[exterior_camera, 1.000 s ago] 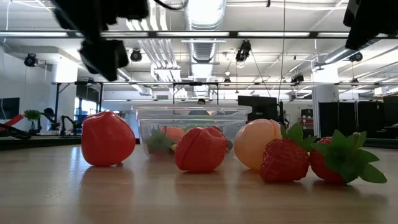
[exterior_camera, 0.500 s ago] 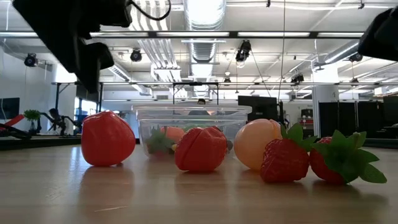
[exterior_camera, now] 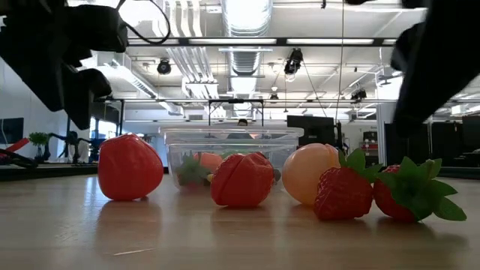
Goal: Pick and placing Produce into tupperware
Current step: Put the red strawberry into the transparent container
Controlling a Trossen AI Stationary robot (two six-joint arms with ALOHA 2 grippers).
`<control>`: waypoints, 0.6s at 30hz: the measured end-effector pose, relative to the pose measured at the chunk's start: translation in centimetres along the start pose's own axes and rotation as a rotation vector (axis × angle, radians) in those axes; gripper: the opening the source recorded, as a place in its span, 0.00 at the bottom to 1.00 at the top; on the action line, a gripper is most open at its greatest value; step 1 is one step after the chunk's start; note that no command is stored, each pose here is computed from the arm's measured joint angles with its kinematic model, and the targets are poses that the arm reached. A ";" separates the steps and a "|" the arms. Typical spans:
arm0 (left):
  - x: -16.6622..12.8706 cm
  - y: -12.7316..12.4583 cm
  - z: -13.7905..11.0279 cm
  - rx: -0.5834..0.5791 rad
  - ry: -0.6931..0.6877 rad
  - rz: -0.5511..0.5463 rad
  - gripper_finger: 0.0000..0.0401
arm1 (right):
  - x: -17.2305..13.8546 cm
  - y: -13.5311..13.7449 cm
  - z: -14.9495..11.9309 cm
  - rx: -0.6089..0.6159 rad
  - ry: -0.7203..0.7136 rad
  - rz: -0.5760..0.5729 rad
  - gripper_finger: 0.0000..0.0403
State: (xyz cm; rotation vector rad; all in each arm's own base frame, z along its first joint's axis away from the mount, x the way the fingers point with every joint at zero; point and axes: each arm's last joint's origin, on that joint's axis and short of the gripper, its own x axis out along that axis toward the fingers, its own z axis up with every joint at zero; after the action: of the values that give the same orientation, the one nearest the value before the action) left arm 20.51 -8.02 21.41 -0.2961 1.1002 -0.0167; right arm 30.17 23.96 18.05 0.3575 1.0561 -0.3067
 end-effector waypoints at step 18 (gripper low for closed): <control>-0.4 1.7 -2.5 -0.007 -0.037 0.028 0.64 | 1.0 -0.6 1.1 0.028 0.047 0.015 0.75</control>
State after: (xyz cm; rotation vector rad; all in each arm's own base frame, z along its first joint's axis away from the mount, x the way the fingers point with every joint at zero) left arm 17.94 -6.87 20.31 -0.2862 1.0678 0.0169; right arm 31.24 22.85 17.56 0.3994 1.0956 -0.3009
